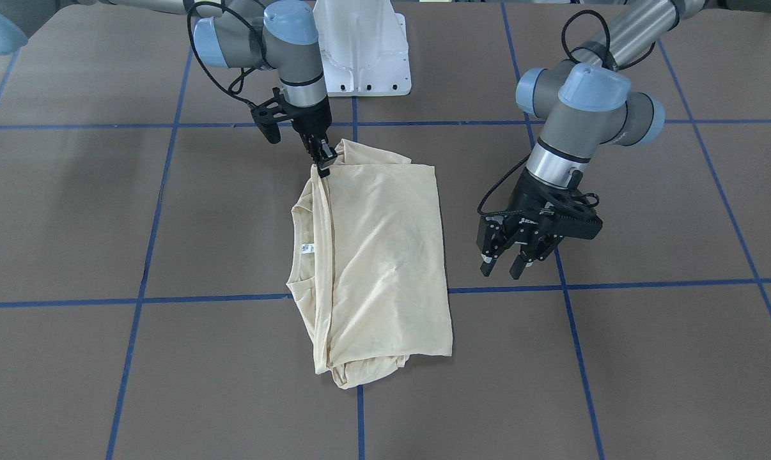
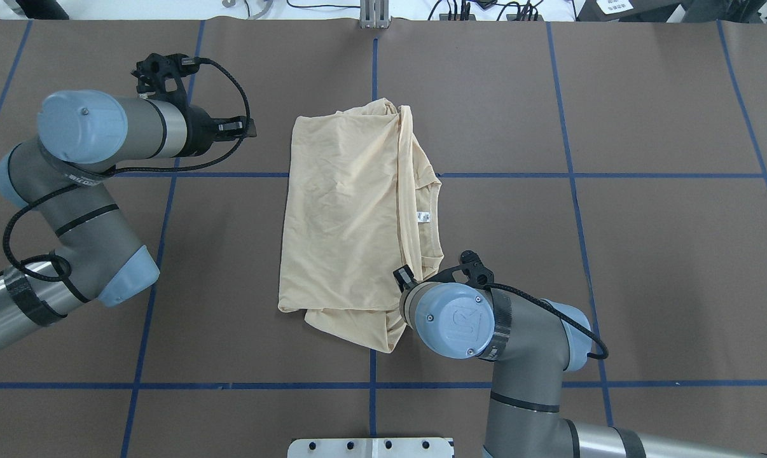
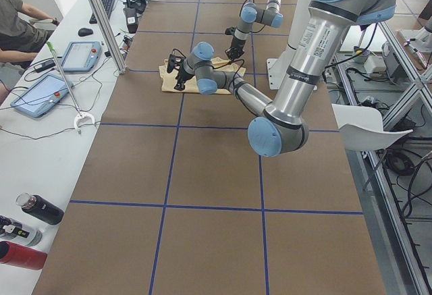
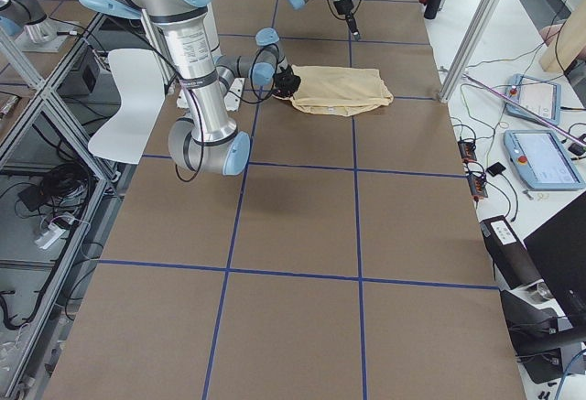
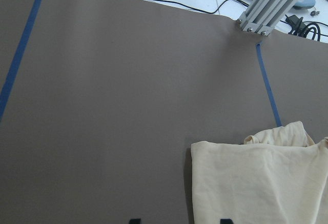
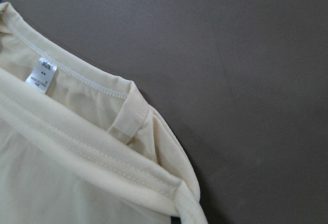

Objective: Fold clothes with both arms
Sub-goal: 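Hold the right gripper at the shirt's near edge while the left gripper moves beside it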

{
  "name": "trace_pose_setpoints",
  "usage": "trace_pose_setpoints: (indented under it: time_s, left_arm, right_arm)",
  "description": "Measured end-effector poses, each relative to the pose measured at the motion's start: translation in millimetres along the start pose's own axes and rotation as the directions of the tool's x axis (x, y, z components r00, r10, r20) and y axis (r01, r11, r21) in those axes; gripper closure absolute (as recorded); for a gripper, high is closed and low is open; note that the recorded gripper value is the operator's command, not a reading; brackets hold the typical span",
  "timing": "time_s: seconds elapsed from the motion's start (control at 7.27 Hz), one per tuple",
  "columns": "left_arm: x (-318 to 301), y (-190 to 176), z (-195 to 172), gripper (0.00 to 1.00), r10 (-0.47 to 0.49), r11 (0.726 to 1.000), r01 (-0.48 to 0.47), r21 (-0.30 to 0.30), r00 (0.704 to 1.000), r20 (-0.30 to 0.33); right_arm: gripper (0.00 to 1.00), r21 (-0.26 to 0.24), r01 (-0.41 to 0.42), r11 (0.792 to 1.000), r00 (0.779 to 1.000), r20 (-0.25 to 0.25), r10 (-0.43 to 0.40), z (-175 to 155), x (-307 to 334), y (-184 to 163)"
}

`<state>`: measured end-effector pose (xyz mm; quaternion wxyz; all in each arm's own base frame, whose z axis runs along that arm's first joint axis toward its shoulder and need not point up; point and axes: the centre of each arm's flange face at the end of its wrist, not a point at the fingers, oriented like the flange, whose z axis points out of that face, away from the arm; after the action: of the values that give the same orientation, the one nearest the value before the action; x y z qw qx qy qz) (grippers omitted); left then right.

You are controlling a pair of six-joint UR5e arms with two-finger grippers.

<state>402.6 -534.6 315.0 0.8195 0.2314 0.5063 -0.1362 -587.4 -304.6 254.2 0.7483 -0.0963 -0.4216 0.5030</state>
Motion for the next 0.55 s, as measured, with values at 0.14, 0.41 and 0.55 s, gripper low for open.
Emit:
trace_pose_setpoints:
  time_s: [0.14, 0.41, 0.55]
  left_arm:
    - [2, 16, -6, 0.39, -0.060, 0.998, 0.060, -0.017, 0.998, -0.015]
    - [15, 83, -46, 0.39, -0.256, 0.964, 0.250, -0.093, 0.964, -0.065]
    - [24, 127, -59, 0.39, -0.370, 0.924, 0.360, -0.129, 0.927, -0.062]
  right_arm:
    - [1.00, -0.007, -0.002, 1.000, 1.000, 0.005, 0.002, -7, 0, -2]
    - [1.00, -0.013, -0.004, 1.000, 1.000, 0.010, 0.004, -15, 1, -6]
    - [1.00, -0.015, -0.003, 1.000, 1.000, 0.010, 0.003, -16, 2, -7]
